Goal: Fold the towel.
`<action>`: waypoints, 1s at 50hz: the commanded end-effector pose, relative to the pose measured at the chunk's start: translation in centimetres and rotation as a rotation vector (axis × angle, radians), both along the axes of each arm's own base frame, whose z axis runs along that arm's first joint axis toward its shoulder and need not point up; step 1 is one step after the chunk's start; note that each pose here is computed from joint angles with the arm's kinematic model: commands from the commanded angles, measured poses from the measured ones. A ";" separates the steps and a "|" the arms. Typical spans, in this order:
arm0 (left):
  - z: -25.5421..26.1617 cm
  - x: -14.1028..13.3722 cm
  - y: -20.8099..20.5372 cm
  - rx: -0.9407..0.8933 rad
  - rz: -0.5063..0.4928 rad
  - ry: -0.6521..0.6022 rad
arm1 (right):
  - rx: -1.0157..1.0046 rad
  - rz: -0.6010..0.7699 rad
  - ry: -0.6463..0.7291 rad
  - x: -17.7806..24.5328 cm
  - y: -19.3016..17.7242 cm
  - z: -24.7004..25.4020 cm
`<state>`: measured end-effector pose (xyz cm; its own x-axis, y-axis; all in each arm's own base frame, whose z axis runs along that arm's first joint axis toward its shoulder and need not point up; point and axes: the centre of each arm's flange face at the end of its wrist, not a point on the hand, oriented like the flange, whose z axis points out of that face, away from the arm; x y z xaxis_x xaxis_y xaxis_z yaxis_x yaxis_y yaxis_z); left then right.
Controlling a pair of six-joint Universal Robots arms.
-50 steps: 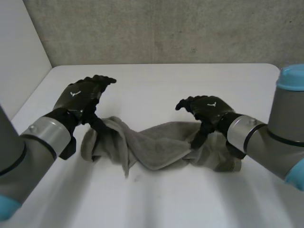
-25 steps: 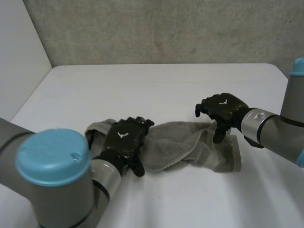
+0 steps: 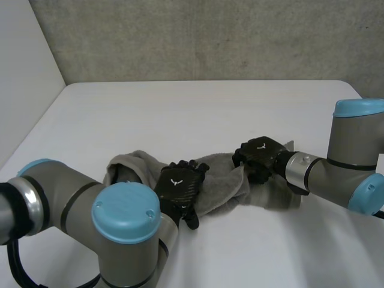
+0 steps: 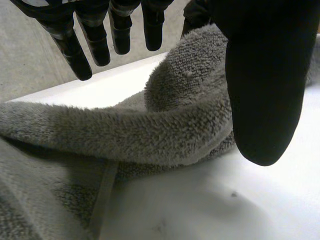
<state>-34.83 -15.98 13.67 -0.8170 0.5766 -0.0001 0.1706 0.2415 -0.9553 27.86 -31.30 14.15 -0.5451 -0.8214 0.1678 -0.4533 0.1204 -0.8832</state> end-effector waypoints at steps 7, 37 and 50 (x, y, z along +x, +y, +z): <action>0.4 -2.1 -1.0 -0.048 0.040 0.104 | -0.046 -0.040 -0.022 -1.1 1.3 3.8; 1.8 1.8 -10.0 -0.161 0.388 0.126 | -0.094 -0.232 -0.145 -5.6 2.9 12.1; 2.6 4.8 -8.0 -0.045 0.316 -0.018 | -0.091 -0.225 -0.135 -5.4 2.5 11.5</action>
